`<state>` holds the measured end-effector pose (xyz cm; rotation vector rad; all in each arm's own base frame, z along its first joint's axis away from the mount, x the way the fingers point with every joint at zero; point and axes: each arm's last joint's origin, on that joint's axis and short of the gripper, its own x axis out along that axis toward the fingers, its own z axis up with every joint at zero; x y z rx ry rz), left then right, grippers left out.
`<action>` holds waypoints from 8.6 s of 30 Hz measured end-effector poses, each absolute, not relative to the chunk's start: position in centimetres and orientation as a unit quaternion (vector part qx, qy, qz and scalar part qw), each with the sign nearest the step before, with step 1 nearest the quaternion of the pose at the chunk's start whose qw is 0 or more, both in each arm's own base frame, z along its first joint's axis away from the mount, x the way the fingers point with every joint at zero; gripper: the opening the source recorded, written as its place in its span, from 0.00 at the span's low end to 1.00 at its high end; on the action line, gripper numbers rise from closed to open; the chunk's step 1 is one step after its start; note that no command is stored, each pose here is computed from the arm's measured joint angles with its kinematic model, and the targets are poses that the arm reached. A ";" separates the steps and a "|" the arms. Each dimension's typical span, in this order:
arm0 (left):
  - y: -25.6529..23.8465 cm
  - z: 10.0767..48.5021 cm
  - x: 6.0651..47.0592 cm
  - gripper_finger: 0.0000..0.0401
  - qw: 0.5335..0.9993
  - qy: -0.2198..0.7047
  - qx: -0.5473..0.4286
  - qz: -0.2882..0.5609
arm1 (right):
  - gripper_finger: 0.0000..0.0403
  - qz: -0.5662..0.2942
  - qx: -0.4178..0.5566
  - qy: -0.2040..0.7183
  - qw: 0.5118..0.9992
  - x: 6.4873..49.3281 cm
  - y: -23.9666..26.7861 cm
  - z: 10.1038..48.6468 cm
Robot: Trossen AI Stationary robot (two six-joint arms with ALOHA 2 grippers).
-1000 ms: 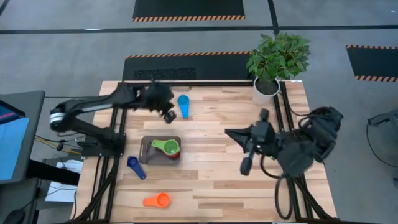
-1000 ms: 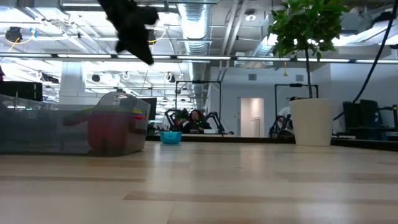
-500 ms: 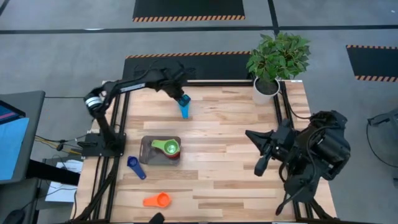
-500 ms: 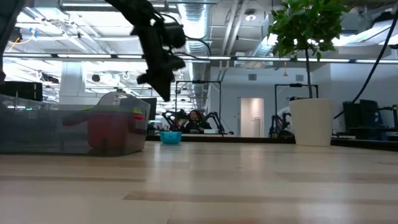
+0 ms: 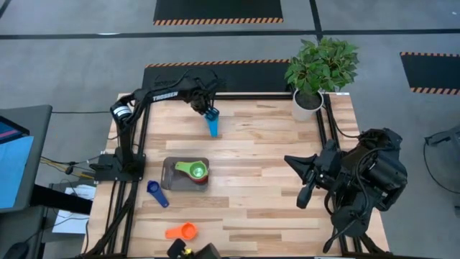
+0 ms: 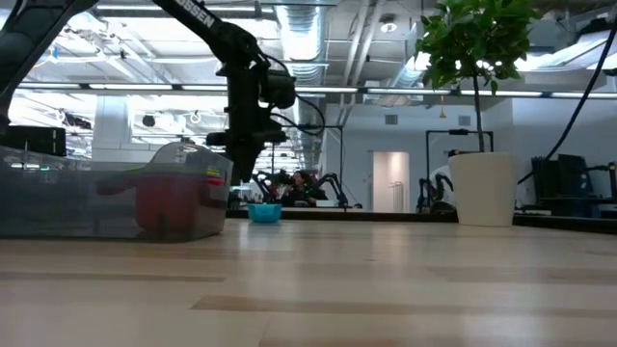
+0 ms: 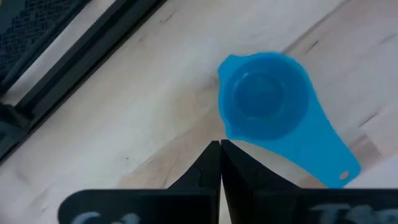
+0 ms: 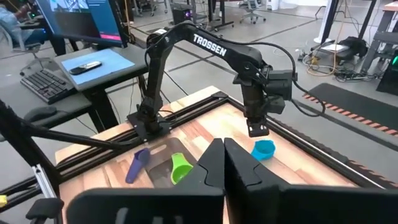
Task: Nest measuring cups in basket
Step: Stack the light blue measuring cup on top of the green measuring cup in the black bin
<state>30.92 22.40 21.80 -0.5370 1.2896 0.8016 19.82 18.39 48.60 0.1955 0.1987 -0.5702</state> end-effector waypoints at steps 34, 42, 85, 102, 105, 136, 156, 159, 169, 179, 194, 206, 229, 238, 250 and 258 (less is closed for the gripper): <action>22.3 16.6 34.8 0.00 0.703 0.569 -0.242 0.352 | 0.02 -0.254 0.111 0.138 0.951 19.9 18.6 48.3; 23.5 20.0 36.2 0.00 0.742 0.523 -0.193 0.372 | 0.03 -0.252 0.120 0.139 0.950 19.9 18.7 48.3; 16.8 19.4 41.3 0.00 0.750 0.611 -0.166 0.190 | 0.01 -0.232 0.130 0.161 0.951 20.2 19.1 48.2; 18.0 21.0 42.7 0.00 0.807 0.549 -0.155 0.151 | 0.02 -0.227 0.144 0.160 0.950 20.4 19.3 48.2; 17.8 19.7 42.3 0.00 0.796 0.562 -0.167 0.149 | 0.05 -0.226 0.148 0.158 0.950 20.5 19.3 48.3; 5.7 18.5 43.3 0.00 0.735 0.668 -0.105 0.043 | 0.03 -0.191 0.137 0.169 0.957 20.8 19.9 48.6; 8.1 27.1 40.7 0.00 0.672 0.727 -0.003 0.145 | 0.04 -0.171 0.144 0.192 0.956 20.8 20.0 48.5; 7.0 29.0 39.6 0.00 0.696 0.705 -0.047 0.127 | 0.06 -0.170 0.134 0.194 0.957 20.9 19.9 48.5; 0.7 37.5 29.3 0.00 0.762 0.634 -0.085 0.101 | 0.04 -0.208 0.104 0.216 0.948 22.6 18.5 47.7; -3.8 35.6 11.6 0.00 0.780 0.560 -0.234 0.154 | 0.10 -0.279 0.012 0.342 0.897 30.7 17.5 41.1; -2.3 31.3 7.1 0.00 0.899 0.382 -0.188 0.104 | 0.20 -0.239 0.207 0.563 0.764 39.8 3.8 32.3; -2.2 31.3 6.9 0.00 0.902 0.388 -0.163 0.096 | 0.65 -0.158 0.218 0.621 0.736 45.2 5.4 23.0; -2.2 31.4 7.0 0.00 0.904 0.381 -0.166 0.100 | 0.53 -0.247 0.193 0.663 0.680 46.8 5.4 14.7; -2.2 31.4 7.0 0.00 0.904 0.381 -0.165 0.100 | 0.05 -0.254 0.196 0.665 0.674 46.8 4.3 14.8; -1.7 30.7 6.1 0.00 0.889 0.432 -0.103 0.113 | 0.03 -0.169 0.258 0.574 0.759 46.5 3.9 27.3; -0.7 29.9 4.4 0.00 0.849 0.480 -0.085 0.205 | 0.03 -0.063 0.270 0.377 0.884 50.6 4.7 30.3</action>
